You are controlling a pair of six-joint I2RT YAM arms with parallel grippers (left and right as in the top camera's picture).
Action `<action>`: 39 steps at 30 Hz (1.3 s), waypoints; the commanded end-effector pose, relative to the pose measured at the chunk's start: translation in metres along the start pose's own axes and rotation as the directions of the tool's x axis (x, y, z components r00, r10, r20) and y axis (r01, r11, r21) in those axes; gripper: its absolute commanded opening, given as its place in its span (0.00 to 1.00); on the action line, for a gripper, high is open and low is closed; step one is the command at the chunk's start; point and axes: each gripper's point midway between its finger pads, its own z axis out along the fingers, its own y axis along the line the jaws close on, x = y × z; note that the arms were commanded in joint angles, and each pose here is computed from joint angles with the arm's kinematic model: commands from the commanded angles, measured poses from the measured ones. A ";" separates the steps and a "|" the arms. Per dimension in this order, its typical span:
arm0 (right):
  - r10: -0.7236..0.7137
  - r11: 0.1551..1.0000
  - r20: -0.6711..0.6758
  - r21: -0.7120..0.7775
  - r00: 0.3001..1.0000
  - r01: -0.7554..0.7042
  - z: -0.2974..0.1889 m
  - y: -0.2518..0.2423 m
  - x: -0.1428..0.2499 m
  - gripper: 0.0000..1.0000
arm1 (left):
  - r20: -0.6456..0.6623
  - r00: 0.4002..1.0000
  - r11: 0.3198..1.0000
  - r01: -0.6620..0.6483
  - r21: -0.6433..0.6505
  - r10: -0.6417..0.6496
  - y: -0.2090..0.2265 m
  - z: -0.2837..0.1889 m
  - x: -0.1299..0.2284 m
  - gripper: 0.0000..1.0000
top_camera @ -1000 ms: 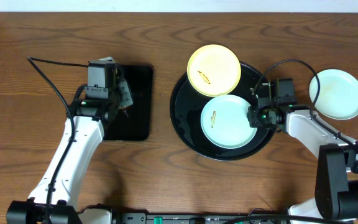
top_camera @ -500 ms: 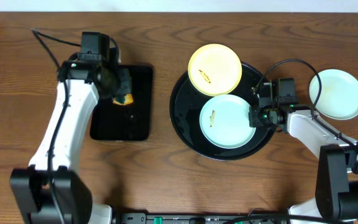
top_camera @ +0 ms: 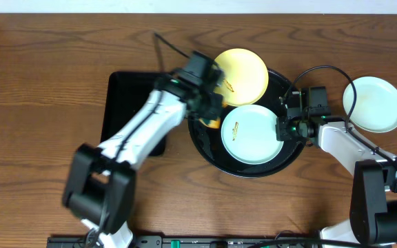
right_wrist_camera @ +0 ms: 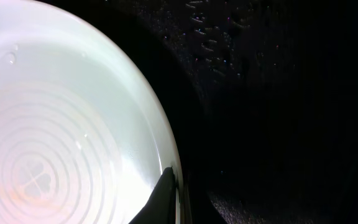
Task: Clean dirty plates on tray and stack at the side
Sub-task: 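Carry the sponge to the held pale green plate with the left gripper, then scrub the second pale green plate with the sponge in the left gripper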
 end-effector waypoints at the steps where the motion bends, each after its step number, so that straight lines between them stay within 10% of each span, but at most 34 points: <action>1: -0.001 1.000 -0.052 0.016 0.999 0.002 0.008 -0.002 0.016 0.01 | -0.017 0.998 0.998 -0.054 0.015 0.054 -0.024 0.027 0.004 0.08; 39: 0.000 1.000 -0.057 0.016 0.998 0.001 0.008 -0.002 0.017 0.01 | -0.180 0.981 0.996 -0.083 -0.021 0.078 -0.009 0.121 0.062 0.07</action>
